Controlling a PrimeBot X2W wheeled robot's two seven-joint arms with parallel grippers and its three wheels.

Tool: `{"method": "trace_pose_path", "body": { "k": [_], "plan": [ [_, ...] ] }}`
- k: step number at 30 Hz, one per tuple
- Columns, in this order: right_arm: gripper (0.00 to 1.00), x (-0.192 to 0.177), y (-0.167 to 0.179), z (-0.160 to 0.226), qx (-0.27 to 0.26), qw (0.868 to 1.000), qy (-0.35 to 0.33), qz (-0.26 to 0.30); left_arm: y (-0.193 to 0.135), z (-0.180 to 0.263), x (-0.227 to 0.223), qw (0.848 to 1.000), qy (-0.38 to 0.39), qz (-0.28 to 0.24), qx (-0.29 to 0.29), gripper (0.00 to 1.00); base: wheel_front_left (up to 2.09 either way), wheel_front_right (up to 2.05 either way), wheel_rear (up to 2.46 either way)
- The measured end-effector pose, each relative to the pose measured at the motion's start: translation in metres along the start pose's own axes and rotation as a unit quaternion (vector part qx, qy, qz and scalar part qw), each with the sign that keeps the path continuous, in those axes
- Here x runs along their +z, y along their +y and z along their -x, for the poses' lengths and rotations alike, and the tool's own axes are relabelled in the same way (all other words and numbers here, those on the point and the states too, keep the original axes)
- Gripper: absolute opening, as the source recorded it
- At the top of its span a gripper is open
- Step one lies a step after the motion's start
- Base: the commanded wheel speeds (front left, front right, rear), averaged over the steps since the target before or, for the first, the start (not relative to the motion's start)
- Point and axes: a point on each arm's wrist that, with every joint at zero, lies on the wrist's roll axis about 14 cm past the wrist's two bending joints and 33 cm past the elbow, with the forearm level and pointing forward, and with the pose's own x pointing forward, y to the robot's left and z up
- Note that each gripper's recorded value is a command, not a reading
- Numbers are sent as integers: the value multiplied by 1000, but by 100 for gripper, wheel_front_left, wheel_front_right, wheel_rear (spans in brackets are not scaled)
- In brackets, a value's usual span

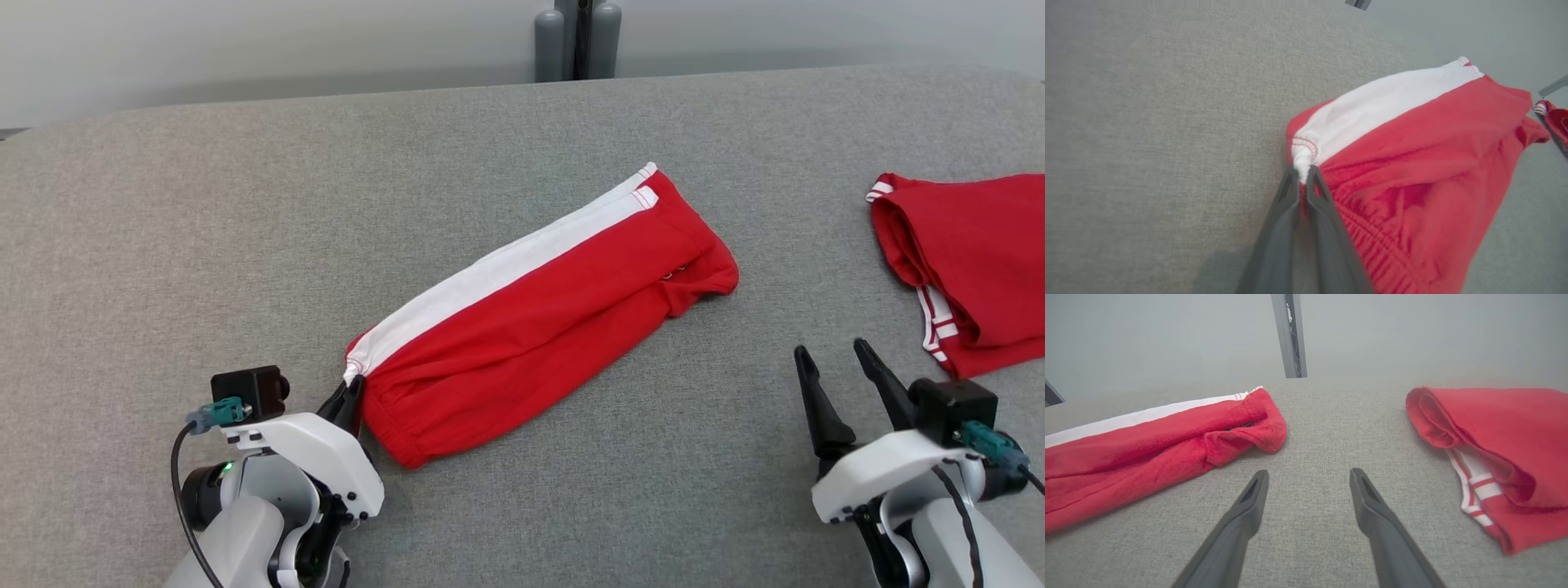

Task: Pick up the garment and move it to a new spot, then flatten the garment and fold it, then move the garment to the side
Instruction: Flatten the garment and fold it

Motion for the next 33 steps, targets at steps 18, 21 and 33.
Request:
{"method": "trace_pose_path", "body": {
  "k": [18, 21, 33],
  "plan": [
    [100, 43, 62, -123, 101, 988, 79, 88, -29, 5, 11, 998, -50, -10, -42, 0, 0, 0, 0],
    [100, 37, 63, -135, 104, 984, 103, 104, -31, 3, 11, 998, -52, -9, -44, 0, 0, 0, 0],
    [100, -11, 76, -177, 122, 955, 215, 162, -21, -5, 6, 998, -45, -7, -35, 0, 0, 0, 0]
  ]
}}
